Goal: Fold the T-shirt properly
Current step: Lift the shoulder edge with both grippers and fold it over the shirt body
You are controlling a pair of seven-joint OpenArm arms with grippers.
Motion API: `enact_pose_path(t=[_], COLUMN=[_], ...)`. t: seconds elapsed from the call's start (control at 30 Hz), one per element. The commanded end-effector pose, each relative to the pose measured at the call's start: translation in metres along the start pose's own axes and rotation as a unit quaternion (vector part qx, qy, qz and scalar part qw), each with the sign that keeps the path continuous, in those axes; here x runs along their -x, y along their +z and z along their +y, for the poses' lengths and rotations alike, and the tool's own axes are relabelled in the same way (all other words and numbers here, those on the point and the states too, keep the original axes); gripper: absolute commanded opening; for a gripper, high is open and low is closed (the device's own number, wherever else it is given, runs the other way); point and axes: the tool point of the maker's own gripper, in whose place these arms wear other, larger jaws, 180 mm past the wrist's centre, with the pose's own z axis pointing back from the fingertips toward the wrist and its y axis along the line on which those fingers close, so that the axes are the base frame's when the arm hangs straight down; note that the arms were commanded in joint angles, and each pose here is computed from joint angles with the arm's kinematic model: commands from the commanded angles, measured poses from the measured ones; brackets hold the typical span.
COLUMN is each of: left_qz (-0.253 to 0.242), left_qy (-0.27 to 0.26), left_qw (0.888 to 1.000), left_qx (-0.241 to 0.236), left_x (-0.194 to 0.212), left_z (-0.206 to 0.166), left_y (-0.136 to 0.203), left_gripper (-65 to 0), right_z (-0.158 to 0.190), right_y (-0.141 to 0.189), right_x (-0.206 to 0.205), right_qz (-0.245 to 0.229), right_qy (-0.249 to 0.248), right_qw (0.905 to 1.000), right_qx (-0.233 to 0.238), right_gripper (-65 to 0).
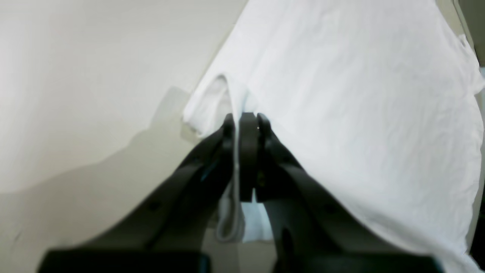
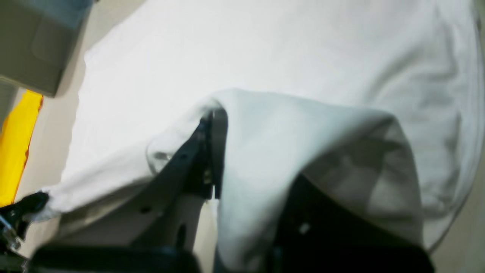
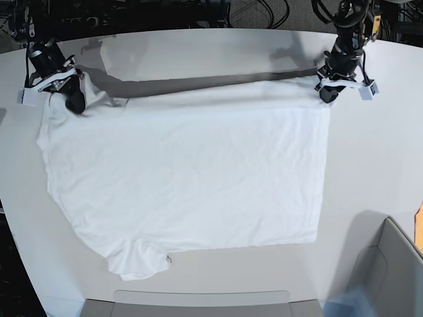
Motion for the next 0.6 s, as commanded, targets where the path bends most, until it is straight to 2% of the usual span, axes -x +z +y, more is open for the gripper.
enact_pose_path(t=[0.0, 0.23, 0.43, 0.57], left_qz=[-0.022, -0.056, -0.019, -0.026], left_qy=[-0.005, 0.005, 0.022, 0.033], left_qw=[1.000, 0.998, 1.000, 0.999], left_qx=[0.007, 0.000, 0.007, 0.001], left_x=[-0.016, -0.047, -0.061, -0.074], left_z=[-0.007, -0.021, -0.034, -0.033], left_y=[0.000, -0.015, -0.049, -0.063], left_gripper=[-65.0, -65.0, -65.0, -65.0], right_z=[0.003, 0.004, 0.003, -0.003], right_y=[-0.002, -0.036, -0.061, -0.083], right_x=[-0.023, -0.059, -0.083, -0.081], right_qz=[-0.027, -0.011, -0.008, 0.015], right_qy=[0.019, 0.113, 0.154, 0.183], right_qw=[0.9994, 0.9932, 0.9862, 0.9811], right_qx=[-0.005, 0.028, 0.061, 0.062], right_gripper=[-65.0, -65.0, -65.0, -65.0])
